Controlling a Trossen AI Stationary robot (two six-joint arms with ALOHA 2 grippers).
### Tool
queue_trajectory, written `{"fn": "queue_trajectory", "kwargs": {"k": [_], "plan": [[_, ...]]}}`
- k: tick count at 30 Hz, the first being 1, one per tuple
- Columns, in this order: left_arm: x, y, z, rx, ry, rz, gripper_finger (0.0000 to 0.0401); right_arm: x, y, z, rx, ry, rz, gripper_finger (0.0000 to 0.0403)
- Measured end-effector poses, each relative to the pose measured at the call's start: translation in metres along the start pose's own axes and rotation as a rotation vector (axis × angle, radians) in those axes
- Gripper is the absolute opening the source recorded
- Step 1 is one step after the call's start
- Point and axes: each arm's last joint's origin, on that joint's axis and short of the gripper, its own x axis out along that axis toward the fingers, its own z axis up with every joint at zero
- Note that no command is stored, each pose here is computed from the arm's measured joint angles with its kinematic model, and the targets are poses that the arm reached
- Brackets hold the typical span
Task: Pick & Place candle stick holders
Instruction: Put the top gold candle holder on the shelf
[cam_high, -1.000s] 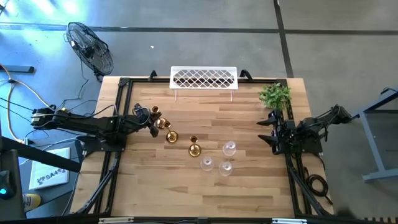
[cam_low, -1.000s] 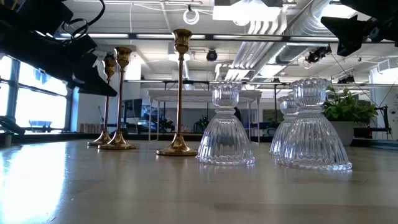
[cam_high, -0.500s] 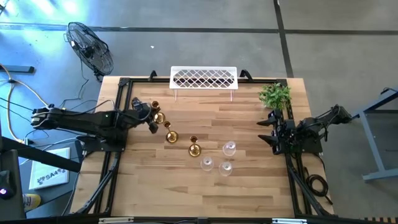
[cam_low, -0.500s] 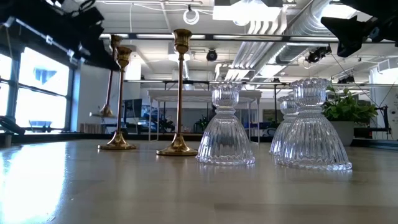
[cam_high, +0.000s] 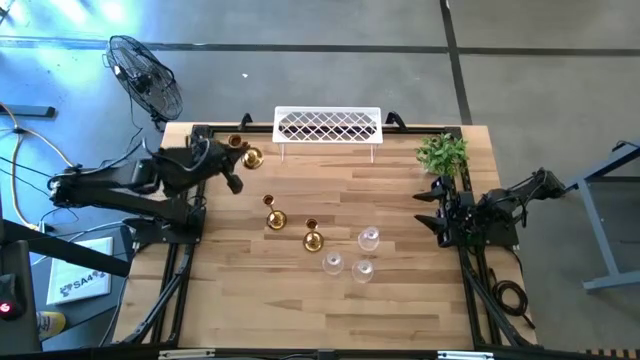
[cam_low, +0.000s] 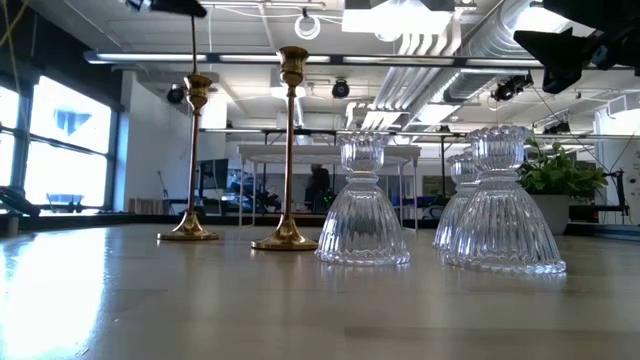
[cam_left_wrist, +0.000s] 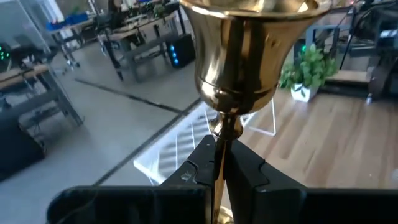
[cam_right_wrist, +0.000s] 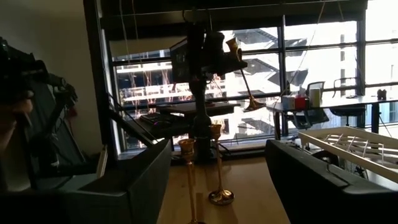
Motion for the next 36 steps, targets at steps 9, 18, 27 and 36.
{"fn": "queue_trajectory", "kwargs": {"k": [9, 18, 27, 36], "plan": [[0.033, 0.015, 0.065, 0.030, 0.073, 0.004, 0.0009, 0.000, 0.000, 0.000, -0.007, 0.003, -0.009, 0.0257], [0.107, 0.043, 0.102, -0.062, 0.027, -0.206, 0.0009, 0.000, 0.000, -0.003, -0.024, 0.031, -0.010, 0.0257], [0.165, 0.111, 0.078, -0.198, 0.068, -0.134, 0.0009, 0.001, 0.001, -0.005, -0.010, 0.047, 0.031, 0.0257], [0.204, 0.139, 0.049, -0.257, 0.113, -0.151, 0.0009, 0.001, 0.002, -0.006, 0.024, 0.058, 0.033, 0.0257]]}}
